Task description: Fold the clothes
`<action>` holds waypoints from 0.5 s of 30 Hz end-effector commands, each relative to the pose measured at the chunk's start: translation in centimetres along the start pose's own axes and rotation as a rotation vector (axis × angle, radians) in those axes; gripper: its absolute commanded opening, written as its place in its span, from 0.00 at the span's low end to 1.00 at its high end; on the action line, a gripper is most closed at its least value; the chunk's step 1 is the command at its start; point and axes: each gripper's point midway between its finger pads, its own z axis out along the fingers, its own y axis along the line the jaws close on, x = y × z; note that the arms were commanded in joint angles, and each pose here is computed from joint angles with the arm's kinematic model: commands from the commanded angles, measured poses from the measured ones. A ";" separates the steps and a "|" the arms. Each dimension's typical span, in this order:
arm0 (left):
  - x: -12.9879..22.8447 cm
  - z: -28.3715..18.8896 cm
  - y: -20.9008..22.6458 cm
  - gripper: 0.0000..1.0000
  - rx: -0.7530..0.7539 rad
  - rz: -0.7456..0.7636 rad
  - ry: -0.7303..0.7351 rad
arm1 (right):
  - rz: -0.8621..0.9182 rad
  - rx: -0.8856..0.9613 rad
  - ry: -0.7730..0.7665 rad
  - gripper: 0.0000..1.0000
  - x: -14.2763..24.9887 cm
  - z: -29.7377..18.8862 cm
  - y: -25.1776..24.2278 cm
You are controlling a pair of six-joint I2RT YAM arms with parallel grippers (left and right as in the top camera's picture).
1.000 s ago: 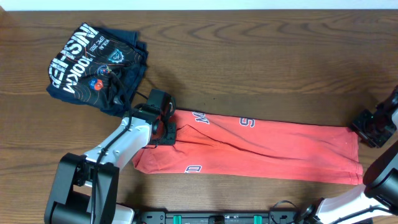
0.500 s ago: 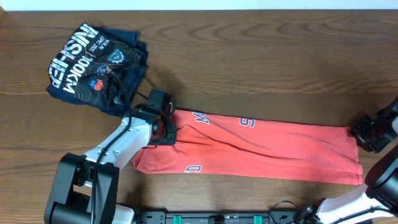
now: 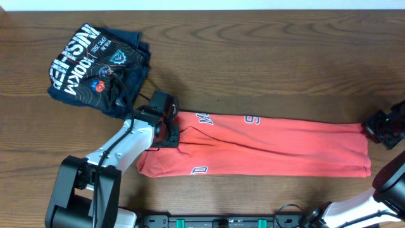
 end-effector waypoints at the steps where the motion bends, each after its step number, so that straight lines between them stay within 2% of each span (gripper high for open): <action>1: 0.5 0.4 1.4 0.38 -0.059 -0.023 0.025 | 0.011 -0.001 -0.056 0.01 -1.9 -0.8 -0.8; 15: 0.4 0.4 1.3 0.40 -0.056 -0.022 0.019 | -0.035 -0.115 -0.142 0.01 -4.1 -1.2 1.3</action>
